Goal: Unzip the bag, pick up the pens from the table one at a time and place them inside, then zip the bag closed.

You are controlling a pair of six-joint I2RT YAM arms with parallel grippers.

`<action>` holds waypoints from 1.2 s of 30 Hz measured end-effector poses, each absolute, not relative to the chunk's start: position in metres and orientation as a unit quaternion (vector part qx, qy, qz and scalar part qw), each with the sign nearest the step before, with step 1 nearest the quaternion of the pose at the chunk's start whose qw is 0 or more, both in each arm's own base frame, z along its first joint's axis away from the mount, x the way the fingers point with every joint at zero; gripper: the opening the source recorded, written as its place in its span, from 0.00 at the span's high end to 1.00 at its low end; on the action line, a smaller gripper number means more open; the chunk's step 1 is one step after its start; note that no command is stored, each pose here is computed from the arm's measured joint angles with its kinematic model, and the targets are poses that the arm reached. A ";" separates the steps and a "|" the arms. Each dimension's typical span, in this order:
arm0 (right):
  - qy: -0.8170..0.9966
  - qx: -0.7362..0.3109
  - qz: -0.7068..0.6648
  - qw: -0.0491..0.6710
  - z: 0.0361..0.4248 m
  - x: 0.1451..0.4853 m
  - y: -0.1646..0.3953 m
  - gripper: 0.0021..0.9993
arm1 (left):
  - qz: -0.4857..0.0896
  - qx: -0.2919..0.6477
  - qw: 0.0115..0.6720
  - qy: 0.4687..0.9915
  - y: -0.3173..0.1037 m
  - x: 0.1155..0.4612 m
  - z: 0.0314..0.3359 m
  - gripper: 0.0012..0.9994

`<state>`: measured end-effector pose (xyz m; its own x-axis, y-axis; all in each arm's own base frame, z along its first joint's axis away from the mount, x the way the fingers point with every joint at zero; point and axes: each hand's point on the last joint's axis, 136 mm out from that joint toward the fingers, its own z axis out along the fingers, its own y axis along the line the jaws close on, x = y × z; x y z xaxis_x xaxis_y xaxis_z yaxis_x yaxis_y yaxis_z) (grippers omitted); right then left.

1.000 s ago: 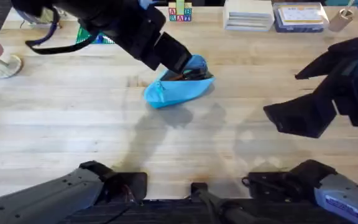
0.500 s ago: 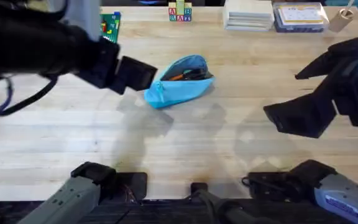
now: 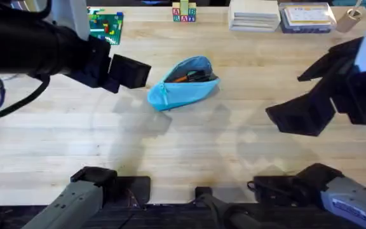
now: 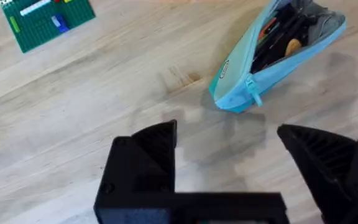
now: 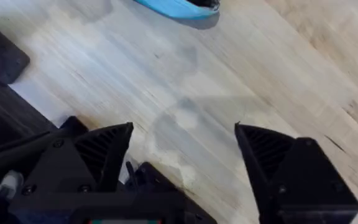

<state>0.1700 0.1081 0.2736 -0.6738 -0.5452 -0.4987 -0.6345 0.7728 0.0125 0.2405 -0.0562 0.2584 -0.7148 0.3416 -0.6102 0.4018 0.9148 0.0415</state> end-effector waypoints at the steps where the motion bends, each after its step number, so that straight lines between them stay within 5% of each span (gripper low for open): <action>1: 0.911 -0.324 0.092 0.239 0.273 0.171 0.108 0.00 | -0.046 0.201 0.317 0.926 -0.056 0.241 0.257 0.01; 20: 0.916 -0.312 0.095 0.234 0.271 0.173 0.110 0.00 | -0.033 0.240 0.308 0.920 -0.055 0.238 0.254 0.01; 36: 0.943 -0.232 0.112 0.212 0.266 0.179 0.113 0.00 | -0.069 0.390 0.288 0.872 -0.066 0.215 0.246 0.01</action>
